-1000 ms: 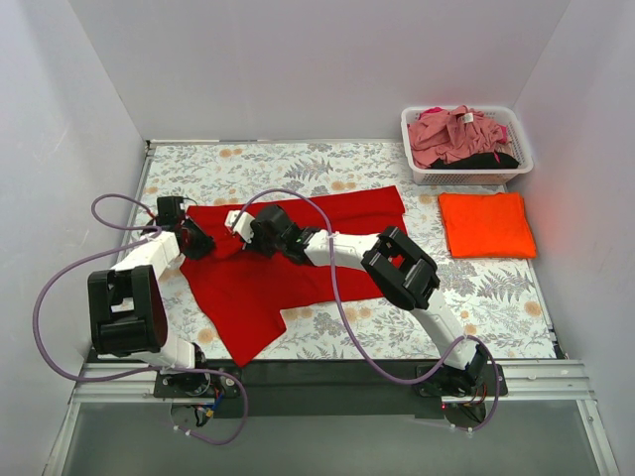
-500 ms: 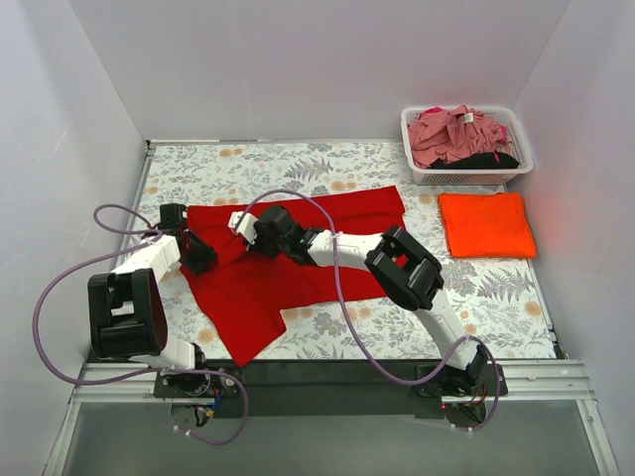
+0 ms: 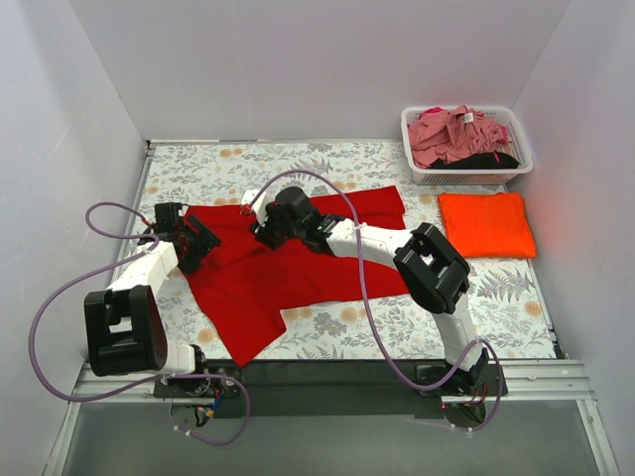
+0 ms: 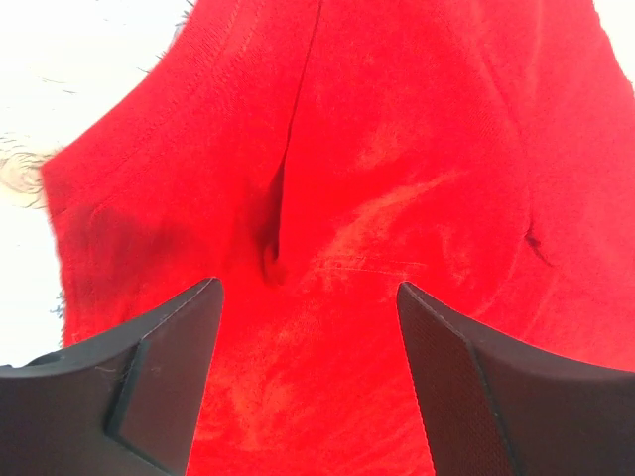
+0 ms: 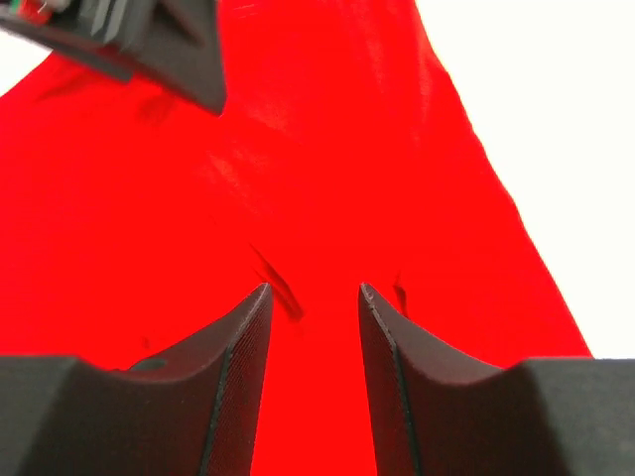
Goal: Fold and stack the t-shirts
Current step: Fold the tshirt
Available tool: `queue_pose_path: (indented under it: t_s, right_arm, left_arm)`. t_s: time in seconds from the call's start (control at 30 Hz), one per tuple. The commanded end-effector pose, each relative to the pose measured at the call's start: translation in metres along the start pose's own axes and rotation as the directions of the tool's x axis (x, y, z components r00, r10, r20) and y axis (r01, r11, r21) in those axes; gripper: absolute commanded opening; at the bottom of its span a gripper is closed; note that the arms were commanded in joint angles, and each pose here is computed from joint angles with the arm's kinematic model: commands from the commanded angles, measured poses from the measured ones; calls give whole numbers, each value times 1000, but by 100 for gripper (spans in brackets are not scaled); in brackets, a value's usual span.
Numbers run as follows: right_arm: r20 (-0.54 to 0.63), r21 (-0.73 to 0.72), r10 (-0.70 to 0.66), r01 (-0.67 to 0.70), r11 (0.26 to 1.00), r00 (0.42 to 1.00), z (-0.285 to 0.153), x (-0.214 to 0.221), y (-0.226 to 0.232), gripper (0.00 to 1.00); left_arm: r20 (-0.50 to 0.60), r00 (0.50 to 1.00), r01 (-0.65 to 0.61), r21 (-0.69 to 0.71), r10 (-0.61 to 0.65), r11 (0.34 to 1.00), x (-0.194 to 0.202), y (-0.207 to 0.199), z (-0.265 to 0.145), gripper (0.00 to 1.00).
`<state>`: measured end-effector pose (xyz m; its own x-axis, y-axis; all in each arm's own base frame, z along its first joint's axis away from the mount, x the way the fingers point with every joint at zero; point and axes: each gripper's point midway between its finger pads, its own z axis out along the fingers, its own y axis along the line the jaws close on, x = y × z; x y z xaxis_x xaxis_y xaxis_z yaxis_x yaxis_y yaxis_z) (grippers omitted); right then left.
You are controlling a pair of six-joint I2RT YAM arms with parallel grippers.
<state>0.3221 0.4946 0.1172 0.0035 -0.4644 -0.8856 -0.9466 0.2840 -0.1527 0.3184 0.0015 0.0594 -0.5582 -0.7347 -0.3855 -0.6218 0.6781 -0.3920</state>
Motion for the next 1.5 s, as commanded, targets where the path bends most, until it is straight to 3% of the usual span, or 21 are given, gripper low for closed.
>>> queue_pose_path:
  t_s: [0.0,0.53,0.9,1.13,1.47]
  right_arm:
    - [59,-32,112,-110,993,992,-3,-19,-7,46]
    - [52,-123,246,-238,963,968,2,7,-3,44]
    - [48,-135,268,-260,956,962,0,15,-3,44]
    - [46,-134,274,-266,955,961,-1,18,-5,44]
    - [52,-145,283,-273,951,958,-2,16,-4,44]
  left_arm:
    - [-12,999,-39,64,40,997,2,-11,7,71]
    - [11,995,-97,131,96,987,-9,-27,29,78]
    - [31,994,-111,197,107,974,-15,-41,28,78]
    - [-18,996,-82,249,89,965,-2,-47,17,73]
    - [-98,995,-18,140,32,990,20,-21,6,73]
